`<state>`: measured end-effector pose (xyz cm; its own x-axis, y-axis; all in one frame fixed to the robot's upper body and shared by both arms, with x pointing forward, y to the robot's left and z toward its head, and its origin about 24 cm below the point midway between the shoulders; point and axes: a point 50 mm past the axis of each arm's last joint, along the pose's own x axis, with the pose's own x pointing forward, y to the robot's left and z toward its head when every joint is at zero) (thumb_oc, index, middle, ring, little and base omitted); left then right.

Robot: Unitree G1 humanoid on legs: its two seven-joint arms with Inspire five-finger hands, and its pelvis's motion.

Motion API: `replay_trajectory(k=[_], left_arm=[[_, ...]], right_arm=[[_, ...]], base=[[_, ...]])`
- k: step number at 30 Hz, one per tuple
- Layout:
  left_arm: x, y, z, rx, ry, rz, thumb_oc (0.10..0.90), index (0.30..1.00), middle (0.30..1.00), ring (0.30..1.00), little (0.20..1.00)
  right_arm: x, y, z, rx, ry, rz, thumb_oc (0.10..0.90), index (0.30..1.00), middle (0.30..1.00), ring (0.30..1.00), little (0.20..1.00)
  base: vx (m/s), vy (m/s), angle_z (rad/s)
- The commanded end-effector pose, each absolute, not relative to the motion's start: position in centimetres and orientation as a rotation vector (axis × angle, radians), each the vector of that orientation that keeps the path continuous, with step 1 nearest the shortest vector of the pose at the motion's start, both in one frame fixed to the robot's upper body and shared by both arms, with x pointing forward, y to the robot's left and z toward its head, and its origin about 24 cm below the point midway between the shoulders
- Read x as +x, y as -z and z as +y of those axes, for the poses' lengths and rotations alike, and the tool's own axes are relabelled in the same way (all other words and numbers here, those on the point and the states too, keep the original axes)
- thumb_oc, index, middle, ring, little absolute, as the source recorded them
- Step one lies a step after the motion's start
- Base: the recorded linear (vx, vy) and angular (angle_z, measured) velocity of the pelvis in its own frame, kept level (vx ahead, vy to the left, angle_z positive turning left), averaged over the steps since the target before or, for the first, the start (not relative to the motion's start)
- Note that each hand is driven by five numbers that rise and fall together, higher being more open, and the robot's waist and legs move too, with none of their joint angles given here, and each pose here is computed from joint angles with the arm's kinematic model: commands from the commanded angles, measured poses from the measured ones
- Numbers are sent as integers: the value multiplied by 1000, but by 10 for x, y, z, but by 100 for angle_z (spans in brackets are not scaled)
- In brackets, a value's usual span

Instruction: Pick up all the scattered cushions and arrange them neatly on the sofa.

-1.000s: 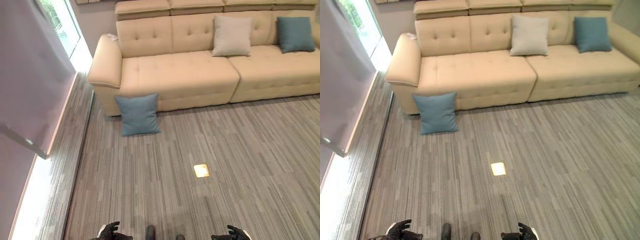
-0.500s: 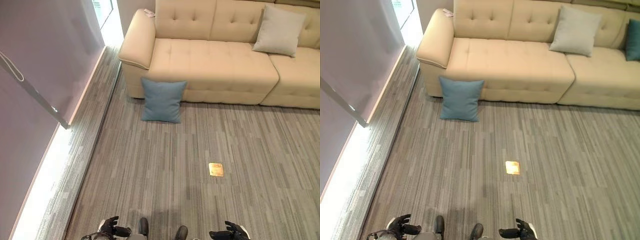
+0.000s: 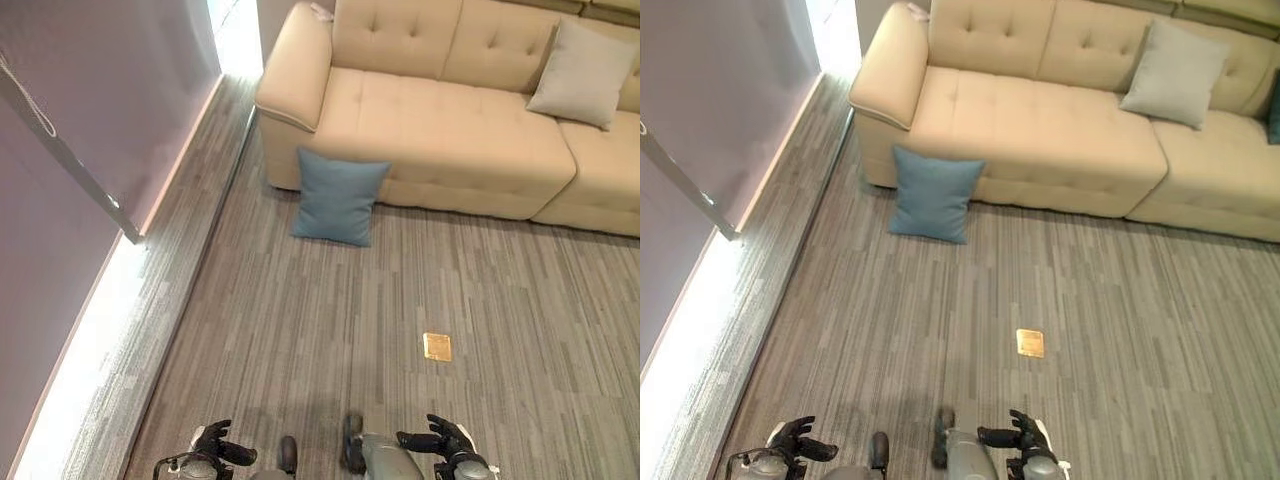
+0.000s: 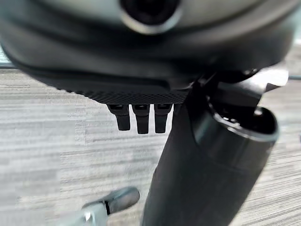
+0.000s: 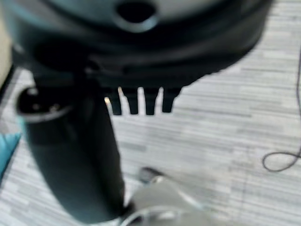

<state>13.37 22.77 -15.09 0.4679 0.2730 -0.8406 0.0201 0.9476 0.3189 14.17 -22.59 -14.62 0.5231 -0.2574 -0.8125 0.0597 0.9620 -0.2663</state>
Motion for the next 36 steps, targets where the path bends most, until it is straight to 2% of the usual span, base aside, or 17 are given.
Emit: replay_trajectory(k=[1, 6, 11, 17, 25, 36], left_arm=[[152, 143, 225, 323, -141, 981, 800, 900, 900, 900, 900], [149, 145, 223, 320, -129, 997, 800, 900, 900, 900, 900], [164, 139, 222, 312, -125, 957, 800, 900, 900, 900, 900], [158, 142, 221, 323, -115, 975, 800, 900, 900, 900, 900], [141, 149, 223, 308, -125, 1033, 800, 900, 900, 900, 900], [153, 141, 233, 322, -147, 993, 800, 900, 900, 900, 900]], right_arm=[[105, 154, -242, -300, 195, 1110, 800, 900, 900, 900, 900], [102, 155, -243, -263, 216, 1116, 800, 900, 900, 900, 900], [112, 151, -247, -225, 254, 1082, 800, 900, 900, 900, 900], [107, 151, -254, -256, 271, 1100, 800, 900, 900, 900, 900], [97, 155, -250, -260, 262, 1139, 800, 900, 900, 900, 900], [118, 150, -244, -265, 218, 1074, 800, 900, 900, 900, 900]], base=[[308, -80, 67], [276, -112, 37], [171, -134, -3], [247, 25, 17], [329, 155, -26], [228, 140, -19]])
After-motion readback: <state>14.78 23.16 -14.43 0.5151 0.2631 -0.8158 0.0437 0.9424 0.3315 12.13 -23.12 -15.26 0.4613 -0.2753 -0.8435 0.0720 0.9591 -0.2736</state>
